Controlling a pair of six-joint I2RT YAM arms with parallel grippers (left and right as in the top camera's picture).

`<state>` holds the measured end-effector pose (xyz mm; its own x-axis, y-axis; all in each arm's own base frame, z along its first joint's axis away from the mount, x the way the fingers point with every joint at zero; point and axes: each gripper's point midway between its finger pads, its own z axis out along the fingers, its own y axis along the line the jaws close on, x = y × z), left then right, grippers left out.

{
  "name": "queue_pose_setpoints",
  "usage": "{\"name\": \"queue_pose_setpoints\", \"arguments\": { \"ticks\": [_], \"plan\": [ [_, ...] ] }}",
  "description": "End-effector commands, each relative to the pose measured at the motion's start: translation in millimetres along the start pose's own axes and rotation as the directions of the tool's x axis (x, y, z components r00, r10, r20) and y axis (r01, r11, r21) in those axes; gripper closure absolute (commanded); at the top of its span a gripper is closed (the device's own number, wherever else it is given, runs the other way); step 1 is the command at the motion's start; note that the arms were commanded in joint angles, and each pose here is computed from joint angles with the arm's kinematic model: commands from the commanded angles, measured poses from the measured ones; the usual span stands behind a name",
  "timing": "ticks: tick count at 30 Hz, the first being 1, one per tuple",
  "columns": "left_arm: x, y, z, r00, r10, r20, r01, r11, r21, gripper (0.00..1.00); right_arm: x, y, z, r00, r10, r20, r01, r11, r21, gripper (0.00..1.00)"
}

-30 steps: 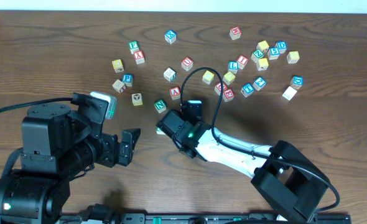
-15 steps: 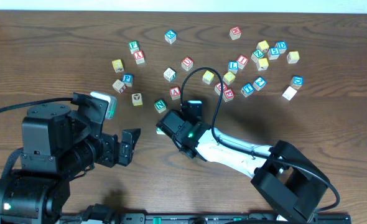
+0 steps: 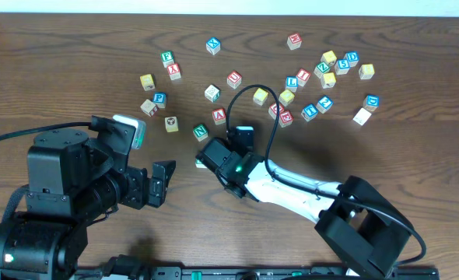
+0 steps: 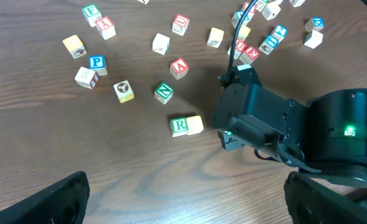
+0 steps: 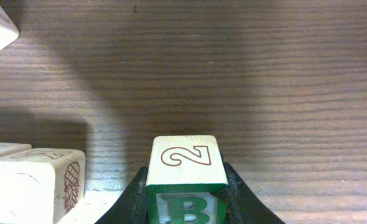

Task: Spell out ROBOT

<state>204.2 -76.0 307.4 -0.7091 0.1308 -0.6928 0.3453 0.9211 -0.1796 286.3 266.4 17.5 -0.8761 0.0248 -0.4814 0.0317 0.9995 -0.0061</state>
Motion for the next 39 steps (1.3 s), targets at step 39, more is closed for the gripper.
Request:
{"name": "queue_pose_setpoints", "arguments": {
  "ticks": [39],
  "plan": [
    [-0.3, -1.1, -1.3, 1.0, 0.002, 0.003, -0.002, 1.0, 0.008, 0.02, -6.2, -11.0, 1.5, 0.996, 0.087, 0.012, -0.088, 0.996, 0.03, 0.79]
  ]
}}
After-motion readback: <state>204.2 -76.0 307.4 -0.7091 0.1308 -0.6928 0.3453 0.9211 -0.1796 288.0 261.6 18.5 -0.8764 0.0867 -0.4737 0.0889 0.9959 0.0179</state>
